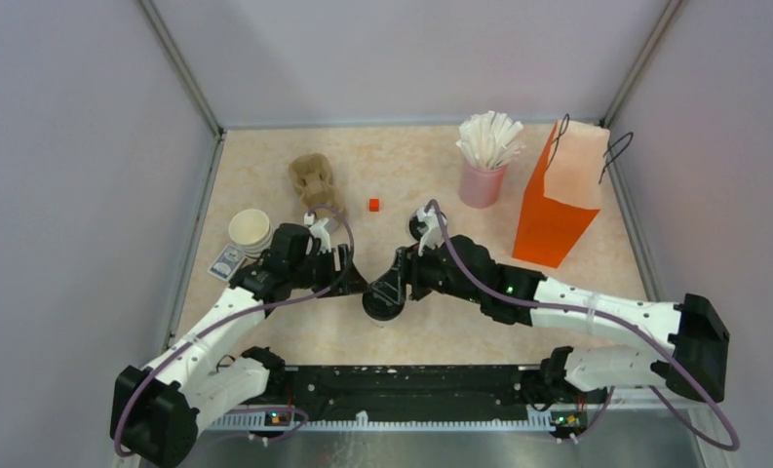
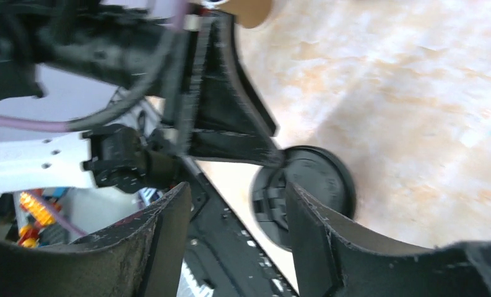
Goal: Pack the takeout coffee
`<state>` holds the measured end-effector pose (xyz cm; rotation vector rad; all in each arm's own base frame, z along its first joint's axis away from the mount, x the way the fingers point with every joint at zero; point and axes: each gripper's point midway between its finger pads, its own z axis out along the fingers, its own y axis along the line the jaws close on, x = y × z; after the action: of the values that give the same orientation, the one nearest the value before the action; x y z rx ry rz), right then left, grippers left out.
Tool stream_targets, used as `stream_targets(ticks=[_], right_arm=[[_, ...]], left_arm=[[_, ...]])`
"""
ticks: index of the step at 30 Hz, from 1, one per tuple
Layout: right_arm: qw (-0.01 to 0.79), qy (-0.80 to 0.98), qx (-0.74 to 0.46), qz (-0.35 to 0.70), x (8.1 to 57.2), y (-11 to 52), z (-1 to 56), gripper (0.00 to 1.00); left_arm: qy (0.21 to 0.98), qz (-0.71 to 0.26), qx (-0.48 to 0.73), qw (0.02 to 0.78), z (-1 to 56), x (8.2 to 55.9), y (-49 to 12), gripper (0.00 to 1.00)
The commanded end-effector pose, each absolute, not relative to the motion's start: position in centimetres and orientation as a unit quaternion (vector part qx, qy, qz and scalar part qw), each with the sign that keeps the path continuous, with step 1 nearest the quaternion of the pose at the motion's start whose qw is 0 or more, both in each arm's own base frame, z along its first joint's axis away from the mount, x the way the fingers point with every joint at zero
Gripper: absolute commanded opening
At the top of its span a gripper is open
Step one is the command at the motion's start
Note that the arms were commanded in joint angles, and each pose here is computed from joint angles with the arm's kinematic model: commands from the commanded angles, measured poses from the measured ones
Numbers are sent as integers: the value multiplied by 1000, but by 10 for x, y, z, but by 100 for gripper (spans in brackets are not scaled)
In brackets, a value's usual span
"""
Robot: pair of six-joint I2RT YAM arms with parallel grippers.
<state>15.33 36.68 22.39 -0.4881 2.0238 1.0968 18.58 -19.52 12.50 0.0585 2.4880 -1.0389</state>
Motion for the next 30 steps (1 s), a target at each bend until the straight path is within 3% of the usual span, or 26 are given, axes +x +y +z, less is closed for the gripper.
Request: stream_targets(ticks=[1,9,21,25,30], right_arm=[[367,825,-133,409,172,341,193,59],[325,833,-151,420,176,352,168,66],[329,849,-125,394,173,322,170,66],[322,845,-138,404,162,317,177,59],[331,805,-153,469,152,328,208,46]], left_arm=[[893,-385,38,229,126,186,-197,68],[881,-410,49,229,130,182,-203,68],[841,-493,43,217,138,172,-222,64],[823,-521,53,222,147,170,-228,65],[837,-475,63,263,158,181,-218,75]])
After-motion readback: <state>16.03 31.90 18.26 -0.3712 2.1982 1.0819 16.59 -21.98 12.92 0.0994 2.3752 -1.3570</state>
